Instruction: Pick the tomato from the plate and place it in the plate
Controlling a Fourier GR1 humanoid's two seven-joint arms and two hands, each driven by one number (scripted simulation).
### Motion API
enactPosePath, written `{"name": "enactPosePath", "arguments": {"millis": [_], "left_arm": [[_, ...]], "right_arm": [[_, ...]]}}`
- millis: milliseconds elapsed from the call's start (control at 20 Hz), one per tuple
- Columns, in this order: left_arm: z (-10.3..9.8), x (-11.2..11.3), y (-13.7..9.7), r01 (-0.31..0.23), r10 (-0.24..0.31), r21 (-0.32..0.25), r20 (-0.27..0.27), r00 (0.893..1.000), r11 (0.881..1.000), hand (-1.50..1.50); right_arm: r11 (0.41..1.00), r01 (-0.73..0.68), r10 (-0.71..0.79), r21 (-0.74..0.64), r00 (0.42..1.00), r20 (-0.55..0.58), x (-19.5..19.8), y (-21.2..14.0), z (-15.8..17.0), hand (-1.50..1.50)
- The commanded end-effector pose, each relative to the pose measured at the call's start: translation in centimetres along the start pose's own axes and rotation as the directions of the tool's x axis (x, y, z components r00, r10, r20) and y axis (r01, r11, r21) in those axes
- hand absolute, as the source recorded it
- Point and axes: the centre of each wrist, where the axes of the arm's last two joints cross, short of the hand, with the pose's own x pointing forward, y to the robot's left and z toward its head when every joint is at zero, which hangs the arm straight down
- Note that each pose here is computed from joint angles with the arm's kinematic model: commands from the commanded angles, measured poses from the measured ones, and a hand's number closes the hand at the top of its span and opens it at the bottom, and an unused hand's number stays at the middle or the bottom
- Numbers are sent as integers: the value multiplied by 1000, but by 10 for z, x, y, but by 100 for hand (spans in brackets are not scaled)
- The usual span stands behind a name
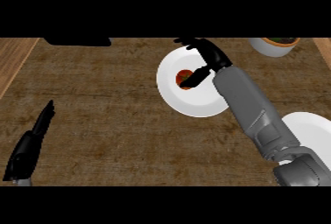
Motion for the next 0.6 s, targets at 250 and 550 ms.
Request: {"name": "enactPosePath", "arguments": {"millis": [250,550], "left_arm": [[-12,5,-10,0,0,7,0,1000,1000,0],[-6,6,7,2,-2,-11,15,1000,1000,0]], "right_arm": [[922,259,-270,-287,963,2,-13,-64,10,-150],[811,462,-463,-359,882,89,-64,-127,58,-150]]}}
